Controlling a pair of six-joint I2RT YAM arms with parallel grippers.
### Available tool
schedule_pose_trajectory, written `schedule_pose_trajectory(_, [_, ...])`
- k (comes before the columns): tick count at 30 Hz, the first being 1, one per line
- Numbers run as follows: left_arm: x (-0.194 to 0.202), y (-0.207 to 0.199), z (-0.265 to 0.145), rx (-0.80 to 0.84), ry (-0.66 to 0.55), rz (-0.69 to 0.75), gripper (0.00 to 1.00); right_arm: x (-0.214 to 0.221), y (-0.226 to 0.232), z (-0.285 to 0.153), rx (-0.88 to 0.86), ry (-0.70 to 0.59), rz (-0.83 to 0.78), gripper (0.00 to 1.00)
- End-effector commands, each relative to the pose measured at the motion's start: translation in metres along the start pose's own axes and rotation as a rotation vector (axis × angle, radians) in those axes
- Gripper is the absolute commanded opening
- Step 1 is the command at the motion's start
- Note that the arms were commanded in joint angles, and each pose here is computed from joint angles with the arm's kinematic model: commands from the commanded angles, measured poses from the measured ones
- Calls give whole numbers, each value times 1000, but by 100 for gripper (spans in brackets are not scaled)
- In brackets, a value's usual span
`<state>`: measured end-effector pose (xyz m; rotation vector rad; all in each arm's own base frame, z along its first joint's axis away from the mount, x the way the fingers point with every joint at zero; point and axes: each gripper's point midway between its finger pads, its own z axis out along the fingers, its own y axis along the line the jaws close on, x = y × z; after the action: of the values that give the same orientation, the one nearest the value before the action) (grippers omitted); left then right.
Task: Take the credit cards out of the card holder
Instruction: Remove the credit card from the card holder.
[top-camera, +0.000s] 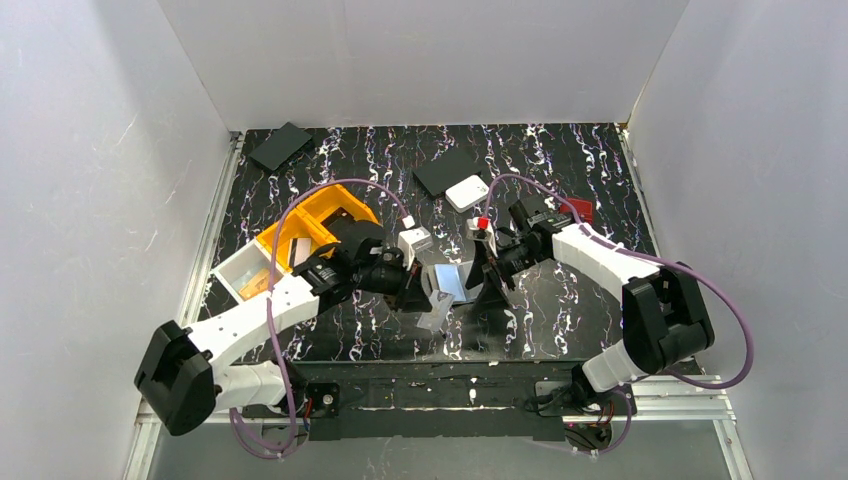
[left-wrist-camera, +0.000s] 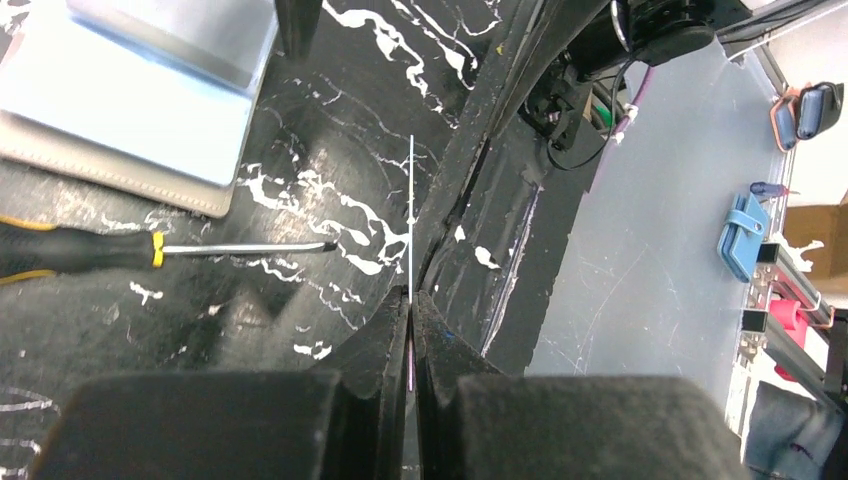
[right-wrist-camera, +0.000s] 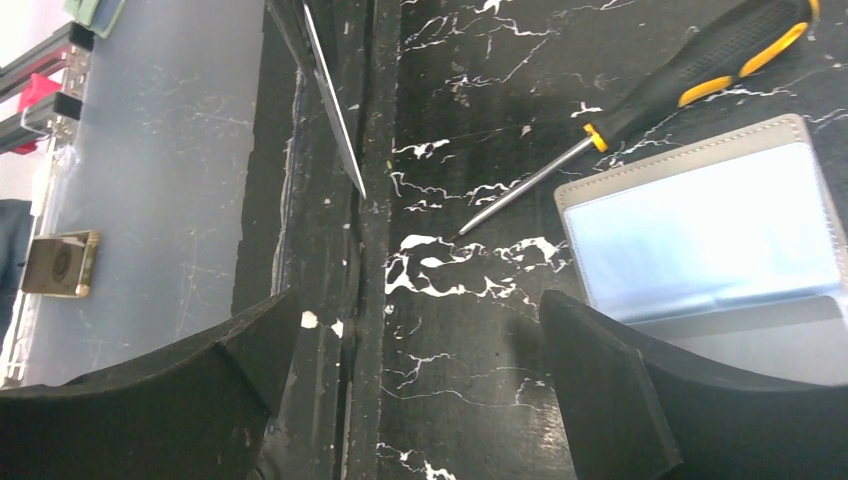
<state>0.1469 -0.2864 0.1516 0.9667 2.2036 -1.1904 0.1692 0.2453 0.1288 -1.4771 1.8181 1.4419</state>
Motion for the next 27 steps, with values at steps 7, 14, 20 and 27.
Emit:
schedule_pose_trajectory(7, [-31,-27,23,144,-47,107,0,-20,11,2,-75,-57,-26,93])
schedule_pose_trajectory(14, [-33,-27,32,149,-29,91,0,-26,14,2,-88,-73,-2,61])
schedule_pose_trajectory(20, [-31,-26,36,142,-19,80,0,-31,20,2,-119,-90,12,23])
schedule_pose_trajectory(27, [-39,-20,34,93,-83,72,23,-34,37,-3,-180,-103,-10,1])
